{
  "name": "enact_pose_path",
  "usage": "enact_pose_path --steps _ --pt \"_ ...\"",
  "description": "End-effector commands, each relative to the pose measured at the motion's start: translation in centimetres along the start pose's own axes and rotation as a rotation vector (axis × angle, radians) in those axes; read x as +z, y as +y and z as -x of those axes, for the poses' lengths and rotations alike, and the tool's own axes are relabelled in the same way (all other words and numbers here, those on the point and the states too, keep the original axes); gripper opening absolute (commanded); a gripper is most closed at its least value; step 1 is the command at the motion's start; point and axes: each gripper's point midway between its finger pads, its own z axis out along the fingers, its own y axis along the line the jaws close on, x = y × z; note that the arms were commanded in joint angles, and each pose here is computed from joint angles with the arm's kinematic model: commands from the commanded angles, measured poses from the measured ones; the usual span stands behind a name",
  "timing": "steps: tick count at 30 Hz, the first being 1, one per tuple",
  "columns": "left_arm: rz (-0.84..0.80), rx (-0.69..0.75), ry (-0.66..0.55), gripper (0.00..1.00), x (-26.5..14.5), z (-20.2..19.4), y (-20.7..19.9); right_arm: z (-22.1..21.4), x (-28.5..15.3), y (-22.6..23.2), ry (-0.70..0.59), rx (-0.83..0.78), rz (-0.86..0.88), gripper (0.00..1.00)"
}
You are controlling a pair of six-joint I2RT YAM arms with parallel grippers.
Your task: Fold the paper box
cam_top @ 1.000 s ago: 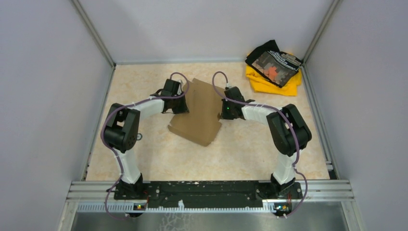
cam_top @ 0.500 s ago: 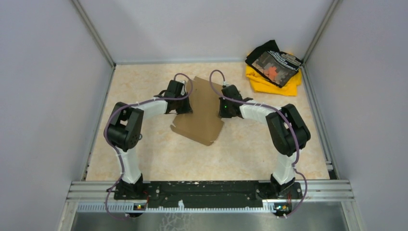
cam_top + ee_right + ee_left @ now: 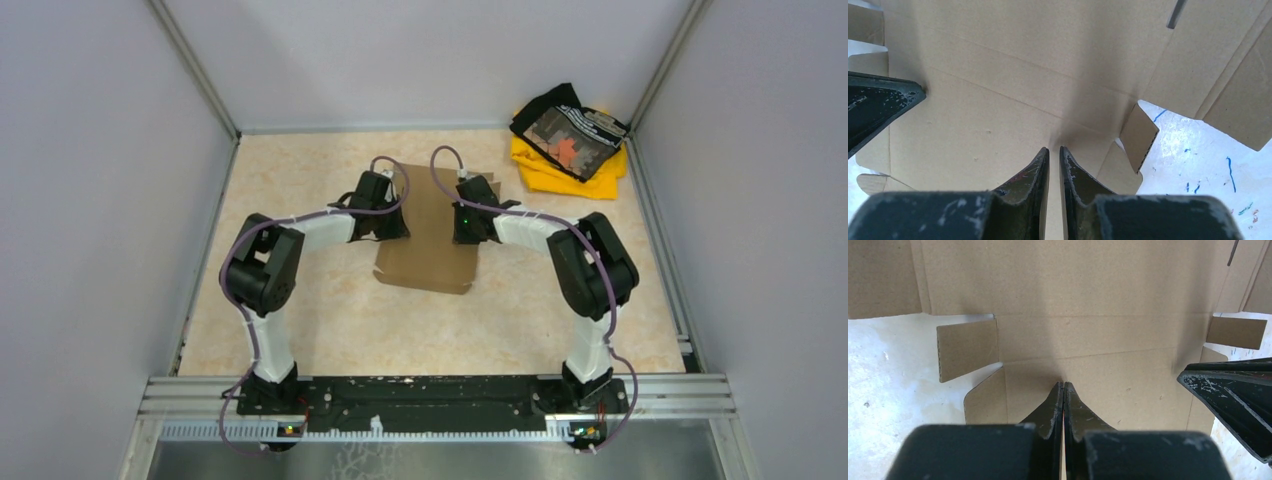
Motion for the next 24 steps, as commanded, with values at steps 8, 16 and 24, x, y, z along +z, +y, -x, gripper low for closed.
enact_pose_path --steps 8,16,24 --pt "0.034 -0.029 0.131 0.08 -2.0 -5.3 0.6 5.5 -5.4 1.8 -0.165 -0.009 0.175 0.19" --pt "-0.020 0.006 0.034 0.47 -5.8 -1.4 -2.1 6.6 -6.5 -3.2 -0.203 0.107 0.146 0.20" --pt "0.063 -0.011 -0.024 0.49 -6.9 1.2 0.2 6.3 -4.1 -5.1 -0.147 0.087 0.076 0.20"
